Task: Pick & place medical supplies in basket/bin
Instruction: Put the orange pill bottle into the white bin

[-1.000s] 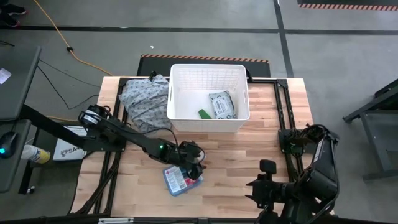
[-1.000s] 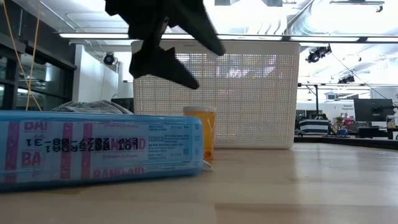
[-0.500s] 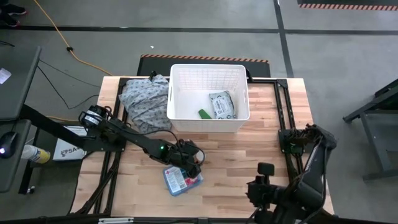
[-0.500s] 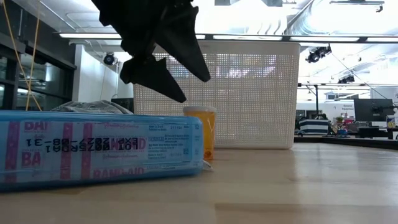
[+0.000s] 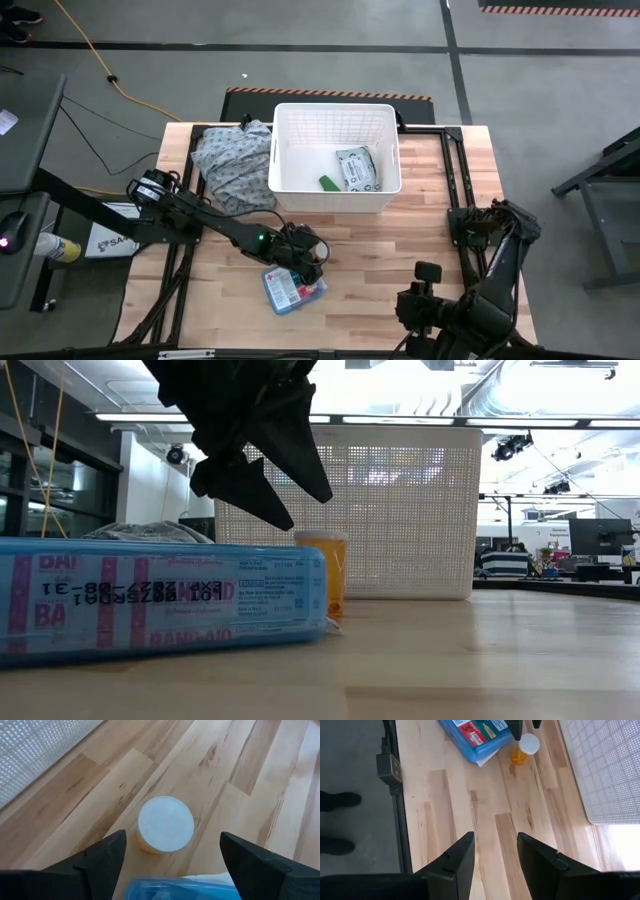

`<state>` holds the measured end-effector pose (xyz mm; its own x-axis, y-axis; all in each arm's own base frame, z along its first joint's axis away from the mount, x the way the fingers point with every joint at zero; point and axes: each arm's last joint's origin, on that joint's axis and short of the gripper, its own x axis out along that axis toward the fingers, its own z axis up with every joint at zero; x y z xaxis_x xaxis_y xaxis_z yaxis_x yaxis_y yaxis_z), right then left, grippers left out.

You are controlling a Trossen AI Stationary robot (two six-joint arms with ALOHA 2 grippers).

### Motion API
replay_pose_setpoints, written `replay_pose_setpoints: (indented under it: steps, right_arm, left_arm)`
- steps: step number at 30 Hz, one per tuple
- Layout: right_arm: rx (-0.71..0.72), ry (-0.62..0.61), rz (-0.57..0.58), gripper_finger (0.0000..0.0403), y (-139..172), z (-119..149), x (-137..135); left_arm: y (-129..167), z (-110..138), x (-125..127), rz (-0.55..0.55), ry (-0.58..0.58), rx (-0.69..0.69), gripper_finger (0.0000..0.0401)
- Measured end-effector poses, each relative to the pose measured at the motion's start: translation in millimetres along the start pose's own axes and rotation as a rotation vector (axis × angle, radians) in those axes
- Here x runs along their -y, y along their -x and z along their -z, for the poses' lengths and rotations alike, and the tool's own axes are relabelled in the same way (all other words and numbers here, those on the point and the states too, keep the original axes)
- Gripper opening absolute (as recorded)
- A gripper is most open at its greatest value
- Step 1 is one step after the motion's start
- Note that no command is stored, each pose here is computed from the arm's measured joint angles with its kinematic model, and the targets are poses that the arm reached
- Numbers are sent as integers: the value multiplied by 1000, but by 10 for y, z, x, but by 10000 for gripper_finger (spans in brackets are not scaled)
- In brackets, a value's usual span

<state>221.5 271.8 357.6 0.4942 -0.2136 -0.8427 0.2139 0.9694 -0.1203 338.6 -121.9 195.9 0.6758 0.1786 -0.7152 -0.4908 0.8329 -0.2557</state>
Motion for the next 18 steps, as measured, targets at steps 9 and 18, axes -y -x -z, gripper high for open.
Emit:
replay_pose_setpoints:
  steps: [9,18]
  right_arm:
    - [-3,3,12,140,-41,-58,37]
    - [-7,9,17,140,-62,-86,55]
  left_arm:
    - [-1,-14,20,23,11,10,353]
    - [-140,51,49,31,-4,-3,353]
